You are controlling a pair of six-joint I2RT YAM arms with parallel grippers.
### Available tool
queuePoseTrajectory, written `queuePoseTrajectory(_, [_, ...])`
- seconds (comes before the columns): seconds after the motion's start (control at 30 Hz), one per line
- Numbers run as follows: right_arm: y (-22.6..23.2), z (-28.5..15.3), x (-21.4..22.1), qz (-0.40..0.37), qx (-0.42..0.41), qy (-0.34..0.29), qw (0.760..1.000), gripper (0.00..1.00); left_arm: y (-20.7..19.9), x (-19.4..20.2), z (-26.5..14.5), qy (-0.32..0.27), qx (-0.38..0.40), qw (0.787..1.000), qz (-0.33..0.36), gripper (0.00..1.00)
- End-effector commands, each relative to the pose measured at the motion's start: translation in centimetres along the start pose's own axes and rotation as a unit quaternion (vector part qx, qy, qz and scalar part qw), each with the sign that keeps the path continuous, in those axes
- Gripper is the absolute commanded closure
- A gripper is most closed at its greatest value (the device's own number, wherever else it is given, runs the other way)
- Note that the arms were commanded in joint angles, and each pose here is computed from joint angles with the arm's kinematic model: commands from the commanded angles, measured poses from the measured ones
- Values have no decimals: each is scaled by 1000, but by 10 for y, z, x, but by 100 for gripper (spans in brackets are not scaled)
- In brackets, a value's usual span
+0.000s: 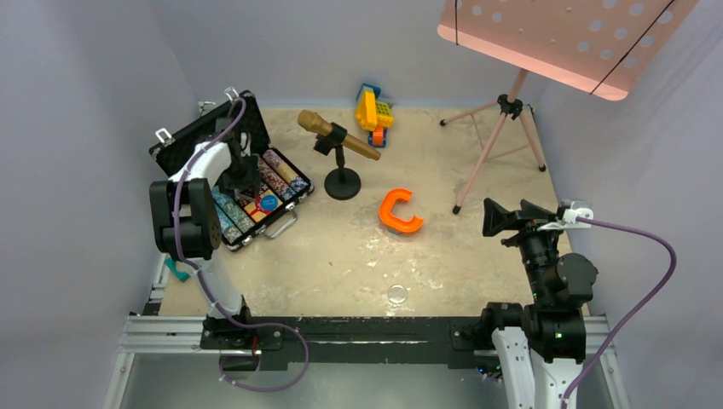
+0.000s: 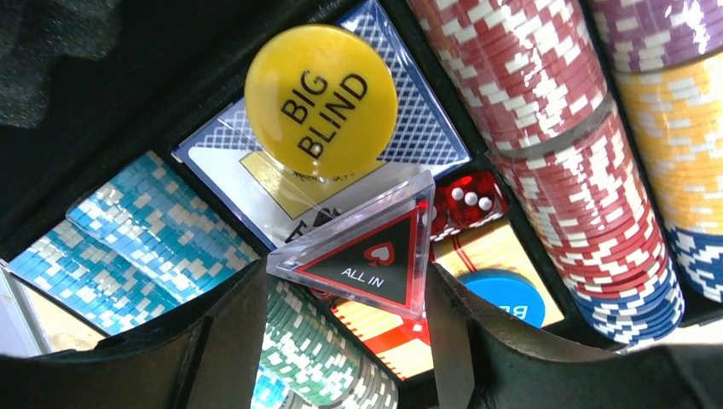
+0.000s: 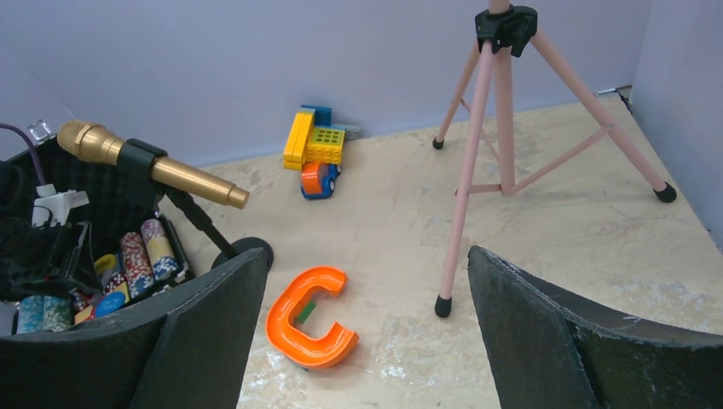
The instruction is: Pack up texas hold em set
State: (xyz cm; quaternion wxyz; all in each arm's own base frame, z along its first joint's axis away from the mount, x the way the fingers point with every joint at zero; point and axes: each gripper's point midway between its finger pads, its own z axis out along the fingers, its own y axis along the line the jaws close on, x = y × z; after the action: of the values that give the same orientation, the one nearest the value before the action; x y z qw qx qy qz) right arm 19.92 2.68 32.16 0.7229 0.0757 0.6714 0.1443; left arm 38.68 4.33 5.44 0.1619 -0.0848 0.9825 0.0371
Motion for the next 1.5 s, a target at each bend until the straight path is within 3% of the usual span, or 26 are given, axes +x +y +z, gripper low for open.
queuePoseTrajectory(0.0, [2,1,-5,-8,-7,-11,1000,9,-9,9,-14,4,17,999,29,64])
queuePoseTrajectory(0.57, [3,0,-6,-7,-9,-14,1000,9,-5,35,-36,18,-34,997,62,62])
queuePoseTrajectory(1.07, [5,-2,-8,-8,-11,-17,1000,9,-3,48,-25,58,-38,995,69,57])
queuePoseTrajectory(1.2, [5,-2,-8,-8,-11,-17,1000,9,-4,47,-25,56,-36,995,70,49])
queuePoseTrajectory(1.33, [5,-2,-8,-8,-12,-17,1000,9,-3,46,-26,52,-38,996,68,32])
queuePoseTrajectory(1.47, [5,-2,-9,-8,-12,-17,1000,9,-12,44,-28,44,-35,995,79,23])
